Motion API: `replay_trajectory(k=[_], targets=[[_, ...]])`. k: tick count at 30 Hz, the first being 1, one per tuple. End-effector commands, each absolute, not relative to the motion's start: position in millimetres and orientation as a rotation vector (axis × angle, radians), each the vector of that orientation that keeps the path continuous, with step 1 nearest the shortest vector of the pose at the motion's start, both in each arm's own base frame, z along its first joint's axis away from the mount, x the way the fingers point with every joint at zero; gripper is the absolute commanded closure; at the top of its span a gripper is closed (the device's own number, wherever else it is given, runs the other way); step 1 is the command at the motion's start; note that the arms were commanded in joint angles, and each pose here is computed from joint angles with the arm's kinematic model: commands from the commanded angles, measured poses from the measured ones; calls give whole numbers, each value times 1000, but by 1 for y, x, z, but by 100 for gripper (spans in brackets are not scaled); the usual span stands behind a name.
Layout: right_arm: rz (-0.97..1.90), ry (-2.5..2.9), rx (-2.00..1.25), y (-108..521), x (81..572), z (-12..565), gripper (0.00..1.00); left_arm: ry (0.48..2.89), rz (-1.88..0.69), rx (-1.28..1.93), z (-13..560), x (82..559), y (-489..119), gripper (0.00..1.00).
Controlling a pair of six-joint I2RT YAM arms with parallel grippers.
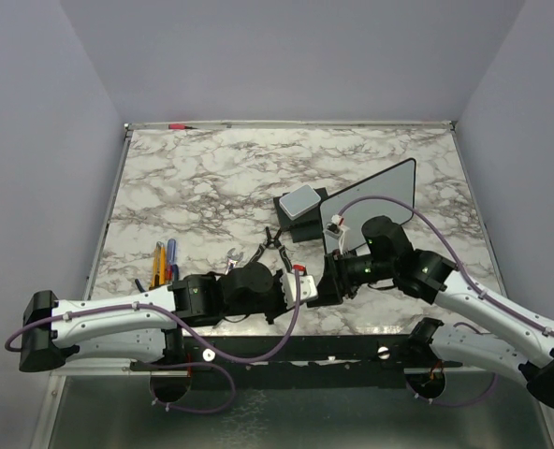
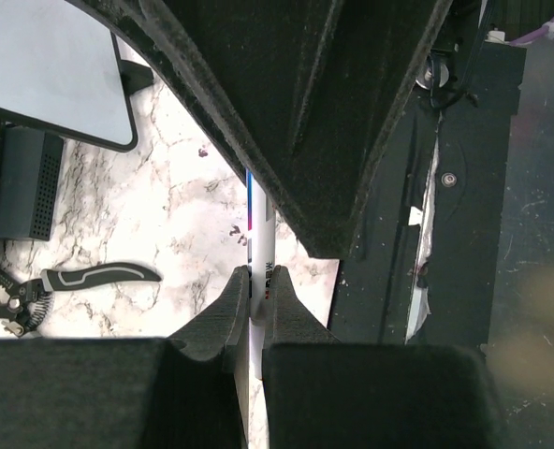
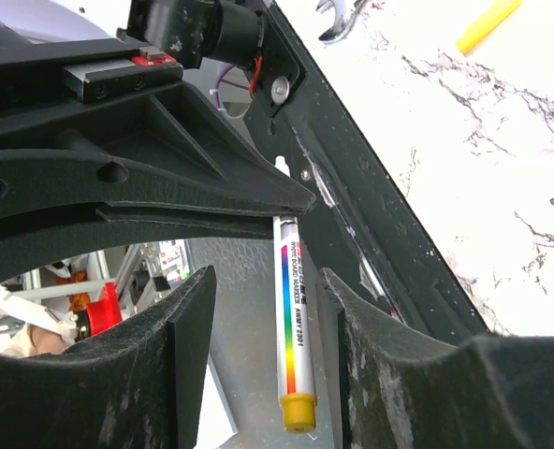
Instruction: Write a sentence on the whiteboard
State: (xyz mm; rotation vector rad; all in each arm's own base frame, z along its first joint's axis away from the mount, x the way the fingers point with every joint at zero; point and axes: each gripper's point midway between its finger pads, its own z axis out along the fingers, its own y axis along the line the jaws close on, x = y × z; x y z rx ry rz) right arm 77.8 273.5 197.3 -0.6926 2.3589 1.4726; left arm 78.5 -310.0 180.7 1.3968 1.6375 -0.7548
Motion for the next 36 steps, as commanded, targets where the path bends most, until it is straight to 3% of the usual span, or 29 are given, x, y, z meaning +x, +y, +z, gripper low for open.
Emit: replay_trajectory(k=[1,8,17,20,24,25,28,29,33,36], targets=[[1446,2345,-665,278,86,193,50,1644,-785,1396,177,78,-312,100],[1427,2356,-670,279,88,187,56,1646,-797,1409,176,79,-313,100],[1417,2348,-649,279,90,185,72,1647,-801,1436,173,78,-315,100],[1409,2343,-637,278,91,185,80,1652,-799,1434,173,79,-316,100],[1371,2326,-609,276,97,186,99,1662,-794,1421,173,81,-316,100],[1353,2318,-604,274,99,188,100,1670,-786,1404,174,83,-316,94],[1248,2293,-582,265,110,193,100,1701,-770,1325,181,96,-314,44],[1199,2280,-566,260,115,197,100,1714,-770,1293,185,101,-312,36],[973,2213,-476,235,140,218,100,1737,-797,1124,216,128,-308,16],[835,2108,-401,219,164,246,100,1712,-853,1036,255,145,-311,12]])
